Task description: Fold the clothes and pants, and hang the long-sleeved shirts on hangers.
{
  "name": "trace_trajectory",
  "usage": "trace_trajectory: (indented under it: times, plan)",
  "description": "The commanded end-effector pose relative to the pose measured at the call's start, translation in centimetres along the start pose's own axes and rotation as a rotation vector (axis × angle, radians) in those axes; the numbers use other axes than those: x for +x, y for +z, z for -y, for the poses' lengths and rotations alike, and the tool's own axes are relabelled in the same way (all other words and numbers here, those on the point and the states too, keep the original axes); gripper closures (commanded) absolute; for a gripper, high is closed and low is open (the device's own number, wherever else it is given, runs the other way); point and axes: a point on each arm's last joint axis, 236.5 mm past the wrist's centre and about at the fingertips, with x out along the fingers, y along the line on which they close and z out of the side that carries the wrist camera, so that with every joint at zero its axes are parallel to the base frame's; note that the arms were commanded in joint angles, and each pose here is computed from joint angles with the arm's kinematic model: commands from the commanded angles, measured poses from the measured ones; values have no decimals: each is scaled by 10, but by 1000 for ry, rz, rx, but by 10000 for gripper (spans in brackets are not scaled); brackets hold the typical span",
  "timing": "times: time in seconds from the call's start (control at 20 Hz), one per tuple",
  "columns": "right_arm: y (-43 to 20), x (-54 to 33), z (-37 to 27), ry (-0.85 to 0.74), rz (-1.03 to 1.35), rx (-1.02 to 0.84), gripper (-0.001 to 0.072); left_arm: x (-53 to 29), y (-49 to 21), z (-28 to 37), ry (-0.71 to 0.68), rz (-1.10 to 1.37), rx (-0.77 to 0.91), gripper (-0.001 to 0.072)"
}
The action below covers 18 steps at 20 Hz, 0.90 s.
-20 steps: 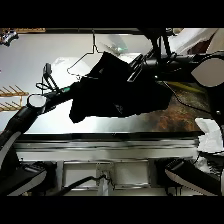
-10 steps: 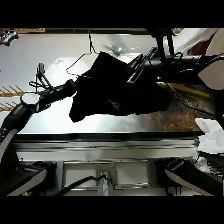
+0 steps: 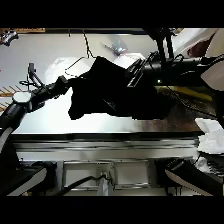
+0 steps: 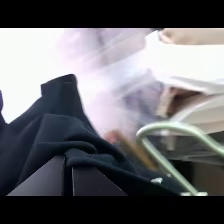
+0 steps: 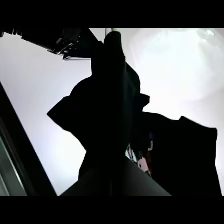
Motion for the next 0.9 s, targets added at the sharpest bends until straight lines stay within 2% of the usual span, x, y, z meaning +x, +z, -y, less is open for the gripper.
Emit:
trace_trajectory:
  times: [0.0, 0.2, 0.55, 0.65, 0.85]
  plan:
    - [31, 0, 17, -67, 131, 16, 695, -4, -12, 44, -180, -50, -56, 694]
    - [51, -3, 18, -61, 220, 82, 696, -13, 4, 79, -337, 16, -33, 694]
    - [38, -2, -25, 121, 152, 132, 696, -19, 26, 80, -362, 90, -25, 694]
    - [29, -4, -25, 111, 115, 113, 696, -24, 36, 74, -357, 111, -32, 694]
    - [19, -11, -3, -7, 81, 52, 696, -36, 47, 71, -391, 114, -37, 694]
